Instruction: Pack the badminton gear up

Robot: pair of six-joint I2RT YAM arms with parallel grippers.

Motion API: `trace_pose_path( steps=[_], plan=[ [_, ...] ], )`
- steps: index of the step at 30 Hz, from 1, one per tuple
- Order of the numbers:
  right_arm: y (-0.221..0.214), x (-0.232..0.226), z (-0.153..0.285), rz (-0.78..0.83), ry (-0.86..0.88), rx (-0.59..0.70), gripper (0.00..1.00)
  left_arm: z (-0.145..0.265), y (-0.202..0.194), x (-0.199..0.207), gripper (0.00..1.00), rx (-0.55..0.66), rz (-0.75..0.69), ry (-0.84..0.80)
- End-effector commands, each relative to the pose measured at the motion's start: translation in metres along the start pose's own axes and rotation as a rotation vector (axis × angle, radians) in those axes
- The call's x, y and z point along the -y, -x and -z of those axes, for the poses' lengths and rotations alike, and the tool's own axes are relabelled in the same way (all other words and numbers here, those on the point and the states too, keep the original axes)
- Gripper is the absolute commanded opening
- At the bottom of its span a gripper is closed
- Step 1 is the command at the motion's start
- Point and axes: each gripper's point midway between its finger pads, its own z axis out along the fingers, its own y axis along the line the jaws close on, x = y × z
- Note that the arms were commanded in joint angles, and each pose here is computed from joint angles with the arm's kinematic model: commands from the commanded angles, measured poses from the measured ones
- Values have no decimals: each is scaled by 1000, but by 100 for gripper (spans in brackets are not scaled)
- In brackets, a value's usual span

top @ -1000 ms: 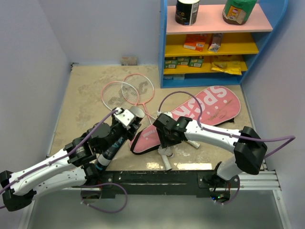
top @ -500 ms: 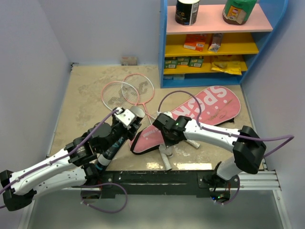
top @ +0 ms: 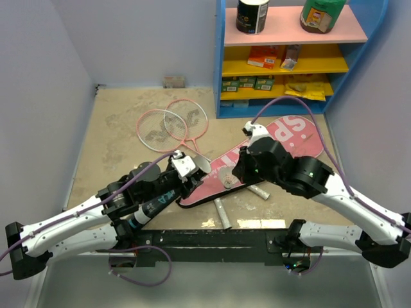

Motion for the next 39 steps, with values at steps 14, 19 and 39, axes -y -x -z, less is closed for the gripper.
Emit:
trace_pose_path(
  steps=[14, 19, 39],
  plan=[
    [62, -57, 83, -74, 380, 246, 0, 15, 20, 90, 0, 109, -24, -533],
    [56, -75, 77, -74, 467, 217, 0, 18, 25, 93, 0, 131, -23, -549],
    [3, -91, 45, -93, 599, 52, 0, 35, 57, 66, 0, 291, 11, -401]
  ],
)
